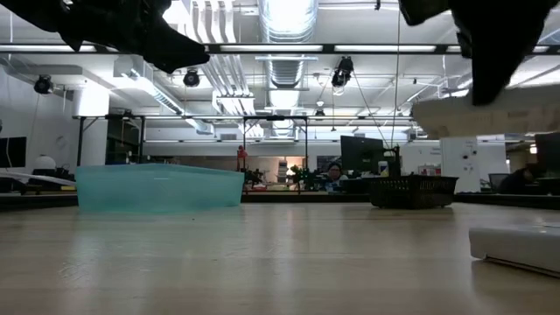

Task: Pick and place items into bin
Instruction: Put the top white card reader box into the bottom black bin

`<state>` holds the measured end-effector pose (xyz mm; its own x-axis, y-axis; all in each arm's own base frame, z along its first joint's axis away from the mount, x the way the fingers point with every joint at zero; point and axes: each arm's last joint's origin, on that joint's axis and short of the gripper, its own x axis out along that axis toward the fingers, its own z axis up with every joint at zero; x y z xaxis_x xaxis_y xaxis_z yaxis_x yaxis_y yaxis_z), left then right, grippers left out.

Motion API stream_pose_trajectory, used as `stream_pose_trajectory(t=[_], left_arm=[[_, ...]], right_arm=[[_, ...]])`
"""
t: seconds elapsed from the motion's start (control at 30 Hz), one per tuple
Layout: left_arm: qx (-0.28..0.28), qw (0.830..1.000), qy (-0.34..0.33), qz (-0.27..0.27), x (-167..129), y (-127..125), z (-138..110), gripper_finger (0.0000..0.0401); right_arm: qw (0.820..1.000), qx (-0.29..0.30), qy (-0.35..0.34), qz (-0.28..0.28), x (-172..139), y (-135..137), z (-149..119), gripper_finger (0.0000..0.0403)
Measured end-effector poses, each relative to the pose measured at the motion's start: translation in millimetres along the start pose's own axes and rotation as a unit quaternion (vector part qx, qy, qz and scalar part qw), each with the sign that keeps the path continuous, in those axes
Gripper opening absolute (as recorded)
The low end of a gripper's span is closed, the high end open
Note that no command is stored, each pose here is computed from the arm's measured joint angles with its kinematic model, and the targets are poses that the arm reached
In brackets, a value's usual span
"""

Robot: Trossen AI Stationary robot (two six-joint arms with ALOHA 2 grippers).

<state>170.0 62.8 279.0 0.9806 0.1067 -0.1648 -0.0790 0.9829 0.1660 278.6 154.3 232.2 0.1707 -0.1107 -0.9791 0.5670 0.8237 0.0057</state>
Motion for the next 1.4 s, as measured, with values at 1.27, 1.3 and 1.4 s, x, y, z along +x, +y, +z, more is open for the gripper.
stream_pose_trajectory(t=[1.27, 1.3, 1.4], left_arm=[[0.006, 1.000, -0.008, 0.002, 1, 0, 0, 0.0208], [0.007, 1.000, -0.008, 0.002, 1, 0, 0, 0.0208], [0.009, 1.000, -0.015, 0.003, 1, 1, 1, 0.0208]], right_arm=[[0.906, 0.411, 0.103, -0.017, -34, 35, -79, 0.0008], [0.908, 0.405, 0.102, -0.021, -31, 36, -80, 0.0008], [0.916, 0.388, 0.101, -0.027, -26, 39, -83, 0.0008]])
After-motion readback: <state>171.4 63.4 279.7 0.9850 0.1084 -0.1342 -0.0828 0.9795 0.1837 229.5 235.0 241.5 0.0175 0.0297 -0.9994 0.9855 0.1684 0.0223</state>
